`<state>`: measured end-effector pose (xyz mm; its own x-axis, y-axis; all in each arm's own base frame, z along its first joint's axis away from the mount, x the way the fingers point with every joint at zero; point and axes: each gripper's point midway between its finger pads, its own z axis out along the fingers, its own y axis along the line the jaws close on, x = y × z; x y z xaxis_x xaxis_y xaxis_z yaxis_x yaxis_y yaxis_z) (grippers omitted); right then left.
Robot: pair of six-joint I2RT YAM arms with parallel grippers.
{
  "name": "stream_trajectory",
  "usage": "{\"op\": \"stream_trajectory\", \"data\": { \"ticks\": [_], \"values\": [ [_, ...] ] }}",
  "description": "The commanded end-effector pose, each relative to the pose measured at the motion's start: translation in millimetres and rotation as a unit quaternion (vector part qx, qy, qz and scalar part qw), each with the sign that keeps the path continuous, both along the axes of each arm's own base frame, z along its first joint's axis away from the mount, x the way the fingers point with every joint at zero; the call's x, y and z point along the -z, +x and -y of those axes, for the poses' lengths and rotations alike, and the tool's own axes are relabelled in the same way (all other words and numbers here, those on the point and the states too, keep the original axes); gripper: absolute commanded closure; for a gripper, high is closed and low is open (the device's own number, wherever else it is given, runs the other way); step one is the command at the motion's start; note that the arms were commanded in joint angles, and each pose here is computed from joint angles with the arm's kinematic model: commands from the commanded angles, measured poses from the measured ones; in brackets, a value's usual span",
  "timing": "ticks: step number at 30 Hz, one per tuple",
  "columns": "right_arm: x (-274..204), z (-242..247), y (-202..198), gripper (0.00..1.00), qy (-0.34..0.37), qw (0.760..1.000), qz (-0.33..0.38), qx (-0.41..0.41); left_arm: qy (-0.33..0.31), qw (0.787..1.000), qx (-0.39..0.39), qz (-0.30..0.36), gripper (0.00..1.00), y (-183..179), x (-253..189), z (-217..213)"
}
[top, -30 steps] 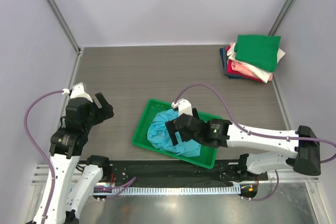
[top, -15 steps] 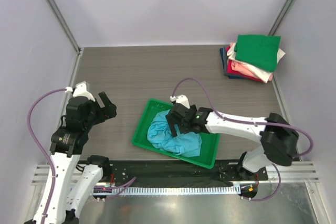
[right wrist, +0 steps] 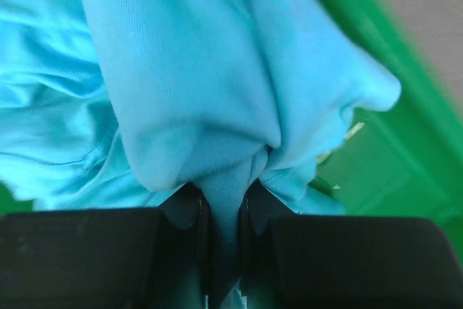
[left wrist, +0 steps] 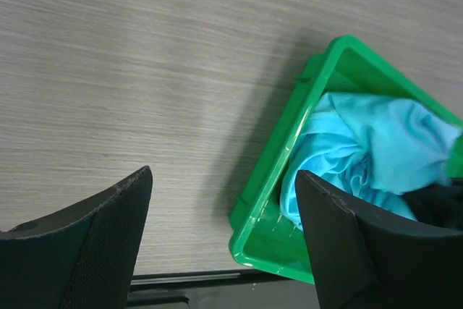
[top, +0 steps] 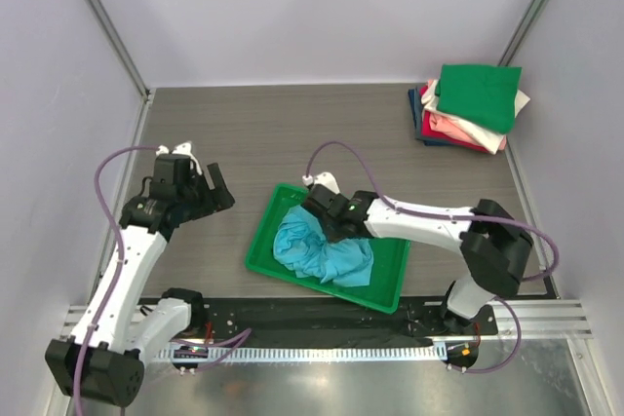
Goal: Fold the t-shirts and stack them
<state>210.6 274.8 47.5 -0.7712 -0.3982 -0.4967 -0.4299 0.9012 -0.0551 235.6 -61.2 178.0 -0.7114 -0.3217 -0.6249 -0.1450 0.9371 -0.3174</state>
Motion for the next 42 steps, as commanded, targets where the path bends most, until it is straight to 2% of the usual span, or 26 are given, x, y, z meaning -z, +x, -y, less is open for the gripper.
{"op": "stream_trajectory", "data": {
  "ticks": [1,3,4,6,7,11,14,15,17,18,20,22,28,29,31,32,34,35,39,42],
  "values": [
    [-112,-5,39,0.99,0.077,0.990,0.117,0.024,-0.034,0.999,0.032,-0.008,0.20,19,4,26],
    [-164,8,42,0.99,0.102,0.982,0.156,0.027,-0.027,0.998,0.049,-0.021,0.23,23,14,40],
    [-205,9,49,0.99,0.130,0.973,0.187,0.036,-0.028,0.997,0.057,-0.035,0.23,25,21,48],
    [-251,25,47,0.99,0.145,0.964,0.220,0.038,-0.028,0.994,0.078,-0.076,0.25,32,43,72],
    [-290,31,49,0.99,0.168,0.952,0.250,0.049,-0.024,0.993,0.084,-0.085,0.26,35,49,79],
    [-352,64,40,0.99,0.179,0.935,0.298,0.070,0.009,0.984,0.109,-0.137,0.30,41,87,112],
    [-379,90,29,0.99,0.194,0.923,0.322,0.084,0.024,0.977,0.107,-0.181,0.55,46,115,120],
    [-382,95,26,0.99,0.198,0.921,0.326,0.086,0.029,0.978,0.103,-0.180,0.73,53,114,121],
    [-388,107,19,0.99,0.208,0.916,0.331,0.092,0.068,0.973,0.081,-0.203,0.89,57,127,108],
    [-387,110,17,0.99,0.208,0.916,0.330,0.093,0.084,0.976,0.057,-0.192,1.00,71,120,101],
    [-389,118,11,0.99,0.214,0.915,0.329,0.095,0.095,0.973,0.032,-0.208,1.00,76,119,87],
    [-390,120,8,0.99,0.220,0.914,0.329,0.094,0.076,0.975,-0.013,-0.207,1.00,94,111,64],
    [-385,128,2,0.99,0.224,0.914,0.325,0.098,0.042,0.966,-0.159,-0.200,1.00,134,87,-36],
    [-384,128,1,0.99,0.226,0.914,0.323,0.098,0.025,0.958,-0.205,-0.201,1.00,138,85,-69],
    [-376,127,0,0.99,0.222,0.917,0.317,0.096,-0.008,0.950,-0.248,-0.188,1.00,146,80,-98],
    [-374,126,0,0.99,0.224,0.918,0.313,0.095,-0.043,0.938,-0.291,-0.185,1.00,147,79,-123],
    [-367,124,-1,0.99,0.222,0.921,0.306,0.097,-0.075,0.923,-0.334,-0.177,1.00,148,79,-147],
    [-364,121,-1,0.99,0.227,0.921,0.302,0.095,-0.123,0.908,-0.367,-0.159,1.00,154,76,-163],
    [-344,104,-3,0.99,0.245,0.925,0.277,0.080,-0.199,0.873,-0.428,-0.122,1.00,170,83,-197],
    [-323,88,-2,0.99,0.250,0.932,0.254,0.069,-0.210,0.859,-0.453,-0.114,1.00,188,89,-218]
  ]
}}
